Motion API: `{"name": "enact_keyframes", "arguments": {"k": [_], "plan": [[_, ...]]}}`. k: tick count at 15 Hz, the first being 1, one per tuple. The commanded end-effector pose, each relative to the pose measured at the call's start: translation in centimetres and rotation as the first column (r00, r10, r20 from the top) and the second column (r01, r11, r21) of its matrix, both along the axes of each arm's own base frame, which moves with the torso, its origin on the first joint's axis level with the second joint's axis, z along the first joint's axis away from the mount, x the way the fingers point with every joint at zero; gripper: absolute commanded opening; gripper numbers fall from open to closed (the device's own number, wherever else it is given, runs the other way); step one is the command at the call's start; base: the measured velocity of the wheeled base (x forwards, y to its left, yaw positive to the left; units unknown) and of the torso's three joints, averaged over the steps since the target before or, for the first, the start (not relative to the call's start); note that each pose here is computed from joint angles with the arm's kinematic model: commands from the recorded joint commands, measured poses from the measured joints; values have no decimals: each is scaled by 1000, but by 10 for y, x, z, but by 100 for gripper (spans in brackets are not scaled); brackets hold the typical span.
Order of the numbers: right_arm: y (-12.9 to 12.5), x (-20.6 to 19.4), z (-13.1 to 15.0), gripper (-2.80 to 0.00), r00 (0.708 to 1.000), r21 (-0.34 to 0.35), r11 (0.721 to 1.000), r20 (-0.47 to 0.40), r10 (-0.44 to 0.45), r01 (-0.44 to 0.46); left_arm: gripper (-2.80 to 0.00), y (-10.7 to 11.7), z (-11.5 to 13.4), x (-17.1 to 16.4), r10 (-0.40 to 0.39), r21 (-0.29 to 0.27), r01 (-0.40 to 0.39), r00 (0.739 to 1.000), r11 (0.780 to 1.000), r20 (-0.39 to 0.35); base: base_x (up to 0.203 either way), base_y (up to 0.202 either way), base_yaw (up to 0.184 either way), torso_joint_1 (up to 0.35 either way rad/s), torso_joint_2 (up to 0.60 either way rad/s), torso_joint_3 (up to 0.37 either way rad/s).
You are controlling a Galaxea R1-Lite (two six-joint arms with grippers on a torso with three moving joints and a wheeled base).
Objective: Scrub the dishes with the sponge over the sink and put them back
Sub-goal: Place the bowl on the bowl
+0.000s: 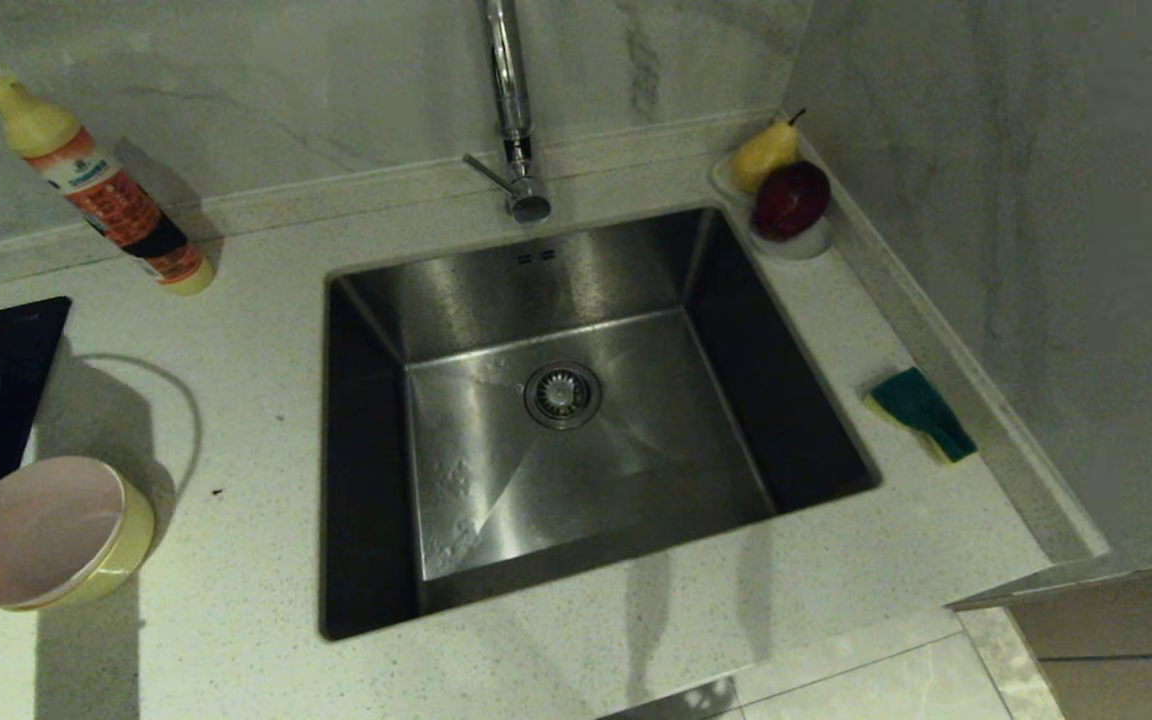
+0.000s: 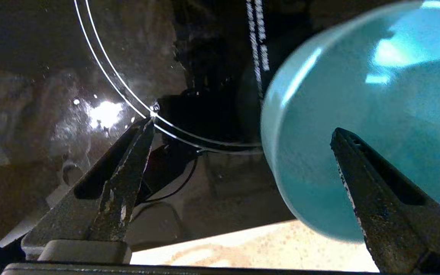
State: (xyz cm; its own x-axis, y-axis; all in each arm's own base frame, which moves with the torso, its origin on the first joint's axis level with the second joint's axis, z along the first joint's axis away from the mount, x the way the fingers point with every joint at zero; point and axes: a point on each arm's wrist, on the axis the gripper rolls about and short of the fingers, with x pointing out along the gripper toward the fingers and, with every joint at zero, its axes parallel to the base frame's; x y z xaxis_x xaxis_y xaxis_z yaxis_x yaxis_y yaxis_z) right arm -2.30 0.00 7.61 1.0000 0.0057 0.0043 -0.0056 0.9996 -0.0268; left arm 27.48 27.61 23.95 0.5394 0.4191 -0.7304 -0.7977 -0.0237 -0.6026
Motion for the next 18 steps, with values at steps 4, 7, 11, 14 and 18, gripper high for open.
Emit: {"name": "enact_keyframes", "arguments": {"k": [4, 7, 11, 14, 18], "plan": [[0, 0, 0, -280, 1000, -1, 1000, 0, 1, -1, 0, 1, -7, 0, 2, -34, -3, 1000, 999, -25, 0, 0, 0, 0, 0, 0], [0, 0, 0, -280, 1000, -1, 1000, 0, 0, 0, 0, 2, -15, 2, 1, -59, -4, 999, 998, -50, 0, 0, 0, 0, 0, 0], [0, 0, 0, -280, 1000, -1, 1000, 0, 2, -2, 0, 3, -18, 3, 1, -65, -5, 998, 998, -58, 0, 0, 0, 0, 0, 0], [0, 0, 0, -280, 1000, -1, 1000, 0, 1, -1, 0, 3, -18, 3, 0, -66, -4, 998, 998, -59, 0, 0, 0, 0, 0, 0], [0, 0, 0, -280, 1000, -1, 1000, 0, 0, 0, -280, 3, -20, 3, 0, -75, -5, 998, 997, -69, 0, 0, 0, 0, 0, 0]]}}
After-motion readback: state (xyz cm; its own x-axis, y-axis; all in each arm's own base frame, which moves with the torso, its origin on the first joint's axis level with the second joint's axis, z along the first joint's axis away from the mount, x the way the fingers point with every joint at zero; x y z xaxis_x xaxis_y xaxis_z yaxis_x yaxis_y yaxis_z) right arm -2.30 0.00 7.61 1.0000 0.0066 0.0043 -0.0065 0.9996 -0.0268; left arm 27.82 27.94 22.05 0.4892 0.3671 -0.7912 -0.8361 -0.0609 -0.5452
